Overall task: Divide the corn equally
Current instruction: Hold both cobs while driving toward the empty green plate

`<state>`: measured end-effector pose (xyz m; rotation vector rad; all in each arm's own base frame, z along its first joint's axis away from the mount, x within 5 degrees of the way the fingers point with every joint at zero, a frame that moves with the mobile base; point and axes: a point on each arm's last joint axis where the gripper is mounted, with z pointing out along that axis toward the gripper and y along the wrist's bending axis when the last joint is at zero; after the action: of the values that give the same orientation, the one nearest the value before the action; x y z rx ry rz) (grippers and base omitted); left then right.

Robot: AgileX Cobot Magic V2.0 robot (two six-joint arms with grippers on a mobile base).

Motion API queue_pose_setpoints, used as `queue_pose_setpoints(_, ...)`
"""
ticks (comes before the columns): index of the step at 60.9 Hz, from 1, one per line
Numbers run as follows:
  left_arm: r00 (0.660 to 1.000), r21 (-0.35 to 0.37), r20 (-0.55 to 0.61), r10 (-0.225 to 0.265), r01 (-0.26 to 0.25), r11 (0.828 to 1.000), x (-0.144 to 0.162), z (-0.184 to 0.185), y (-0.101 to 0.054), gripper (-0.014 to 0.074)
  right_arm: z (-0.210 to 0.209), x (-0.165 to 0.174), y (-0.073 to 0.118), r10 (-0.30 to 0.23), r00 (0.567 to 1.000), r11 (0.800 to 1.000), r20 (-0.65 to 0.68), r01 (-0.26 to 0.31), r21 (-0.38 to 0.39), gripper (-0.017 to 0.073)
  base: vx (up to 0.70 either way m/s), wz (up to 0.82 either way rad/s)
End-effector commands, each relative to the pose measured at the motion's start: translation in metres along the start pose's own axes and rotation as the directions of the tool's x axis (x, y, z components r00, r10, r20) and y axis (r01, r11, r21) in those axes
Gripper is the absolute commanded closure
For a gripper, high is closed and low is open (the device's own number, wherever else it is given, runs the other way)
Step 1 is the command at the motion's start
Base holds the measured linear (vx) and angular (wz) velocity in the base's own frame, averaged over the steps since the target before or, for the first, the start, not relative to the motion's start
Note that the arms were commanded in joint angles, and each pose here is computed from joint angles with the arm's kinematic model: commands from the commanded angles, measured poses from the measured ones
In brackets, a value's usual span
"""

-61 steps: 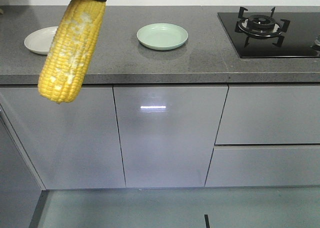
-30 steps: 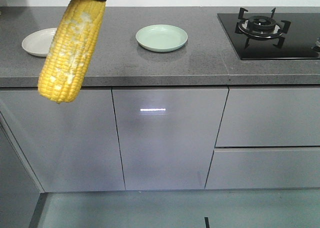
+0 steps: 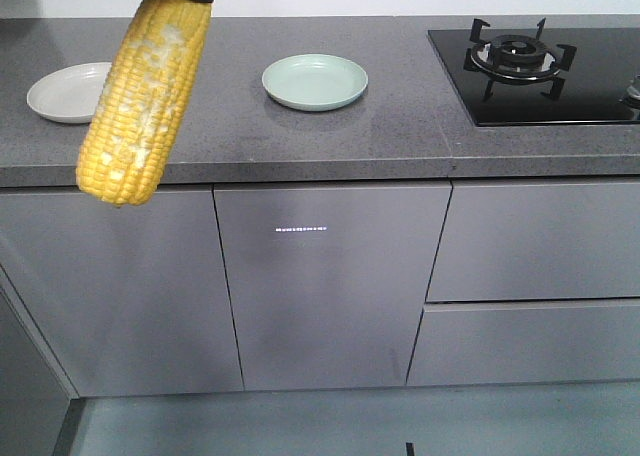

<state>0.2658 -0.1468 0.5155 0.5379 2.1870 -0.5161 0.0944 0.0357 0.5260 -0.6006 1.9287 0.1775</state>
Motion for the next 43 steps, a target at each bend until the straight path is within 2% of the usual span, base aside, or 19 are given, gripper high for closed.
queue_pose_setpoints(1,0.996,0.022,0.088,0.009,-0.011,1.000,-0.0053,-0.0238,-0.0076,0.0600,-0.0043,-0.0043,0.0011,-0.005,1.000,1.000,0.030,0.005,0.000,0.0561,0.05,-0.04)
queue_pose_setpoints(43,0.996,0.022,0.088,0.009,-0.011,1.000,-0.0053,-0.0238,-0.0076,0.0600,-0.0043,-0.0043,0.0011,-0.005,1.000,1.000,0.030,0.005,0.000,0.0561,0.07,0.01)
